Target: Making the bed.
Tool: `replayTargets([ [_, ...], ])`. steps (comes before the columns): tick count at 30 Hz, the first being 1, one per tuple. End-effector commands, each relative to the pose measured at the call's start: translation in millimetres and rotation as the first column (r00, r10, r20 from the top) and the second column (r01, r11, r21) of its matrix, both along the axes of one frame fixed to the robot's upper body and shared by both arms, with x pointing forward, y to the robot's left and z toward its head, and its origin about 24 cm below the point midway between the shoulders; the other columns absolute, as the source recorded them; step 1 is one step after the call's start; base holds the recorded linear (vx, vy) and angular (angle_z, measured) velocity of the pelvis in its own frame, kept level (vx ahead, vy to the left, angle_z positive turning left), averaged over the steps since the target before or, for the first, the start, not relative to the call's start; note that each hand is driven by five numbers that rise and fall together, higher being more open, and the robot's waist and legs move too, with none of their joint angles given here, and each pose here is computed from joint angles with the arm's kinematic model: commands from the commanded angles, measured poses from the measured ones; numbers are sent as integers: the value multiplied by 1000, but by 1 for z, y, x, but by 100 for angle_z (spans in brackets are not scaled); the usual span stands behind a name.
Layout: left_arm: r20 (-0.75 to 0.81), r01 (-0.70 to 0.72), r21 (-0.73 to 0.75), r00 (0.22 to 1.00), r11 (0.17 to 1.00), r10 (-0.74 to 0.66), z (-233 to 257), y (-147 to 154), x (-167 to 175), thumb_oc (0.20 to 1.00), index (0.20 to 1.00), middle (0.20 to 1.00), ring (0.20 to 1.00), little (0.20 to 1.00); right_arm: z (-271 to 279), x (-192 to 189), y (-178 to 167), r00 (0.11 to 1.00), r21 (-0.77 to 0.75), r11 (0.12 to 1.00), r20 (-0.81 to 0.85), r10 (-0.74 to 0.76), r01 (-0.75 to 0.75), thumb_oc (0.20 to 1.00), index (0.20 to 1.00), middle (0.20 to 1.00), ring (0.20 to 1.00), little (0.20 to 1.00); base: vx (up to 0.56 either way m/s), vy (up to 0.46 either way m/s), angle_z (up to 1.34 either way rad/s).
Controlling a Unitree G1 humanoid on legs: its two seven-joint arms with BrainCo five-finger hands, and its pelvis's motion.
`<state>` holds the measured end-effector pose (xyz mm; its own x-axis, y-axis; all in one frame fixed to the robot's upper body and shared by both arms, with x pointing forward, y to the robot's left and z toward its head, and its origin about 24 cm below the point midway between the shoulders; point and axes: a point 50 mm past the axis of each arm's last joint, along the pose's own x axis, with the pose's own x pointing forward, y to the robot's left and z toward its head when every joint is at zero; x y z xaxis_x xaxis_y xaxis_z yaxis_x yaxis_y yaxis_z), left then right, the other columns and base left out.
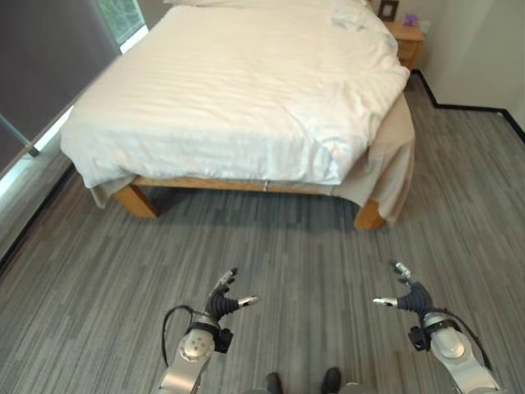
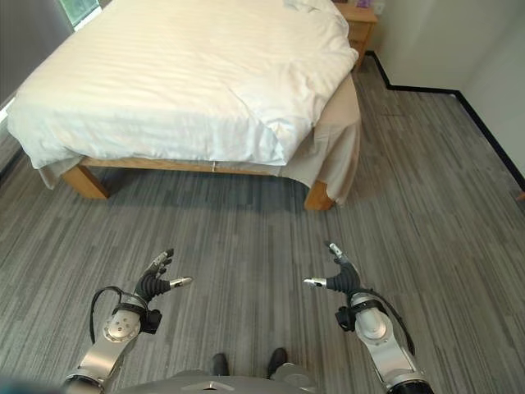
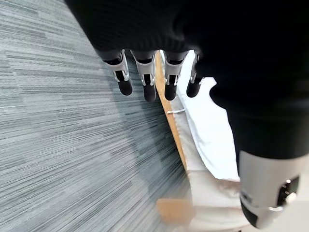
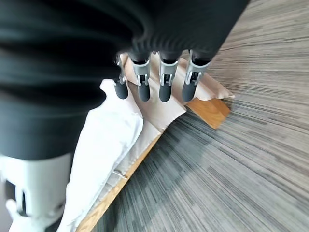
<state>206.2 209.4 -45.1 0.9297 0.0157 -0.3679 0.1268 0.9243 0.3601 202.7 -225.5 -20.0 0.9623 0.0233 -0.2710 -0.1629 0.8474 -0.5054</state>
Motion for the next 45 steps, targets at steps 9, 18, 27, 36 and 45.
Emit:
replayTargets([
  [9, 159, 33, -36, 987, 999, -27, 30, 3, 16, 1000, 1000, 1000, 1000, 1000, 15, 16, -1, 997, -68, 997, 69, 45, -41, 1000, 1000, 1000, 1000, 1000, 60, 30, -11],
  [18, 150, 34, -15, 988, 999, -32, 31, 4, 17, 1000, 1000, 1000, 1000, 1000, 16, 13, -8, 996, -183, 983, 84, 27, -11, 1000, 1000, 1000, 1000, 1000, 202, 51, -10],
  [27, 162, 94, -36, 983, 995, -87, 30, -15, 19, 1000, 1000, 1000, 1000, 1000, 10, 1, -20, 998, -210, 978, 56, -6, 17, 1000, 1000, 1000, 1000, 1000, 416, -188, 33],
  [36, 211, 77, -67, 976, 995, -61, 38, -22, 24, 1000, 1000, 1000, 1000, 1000, 21, 11, -26, 995, -213, 976, 103, -14, 36, 1000, 1000, 1000, 1000, 1000, 379, -83, -20],
  [45, 349, -210, 73, 921, 975, 173, 59, 21, 30, 1000, 1000, 1000, 1000, 1000, -7, 2, -16, 999, -234, 971, 13, -40, 42, 1000, 1000, 1000, 1000, 1000, 345, 120, -60],
])
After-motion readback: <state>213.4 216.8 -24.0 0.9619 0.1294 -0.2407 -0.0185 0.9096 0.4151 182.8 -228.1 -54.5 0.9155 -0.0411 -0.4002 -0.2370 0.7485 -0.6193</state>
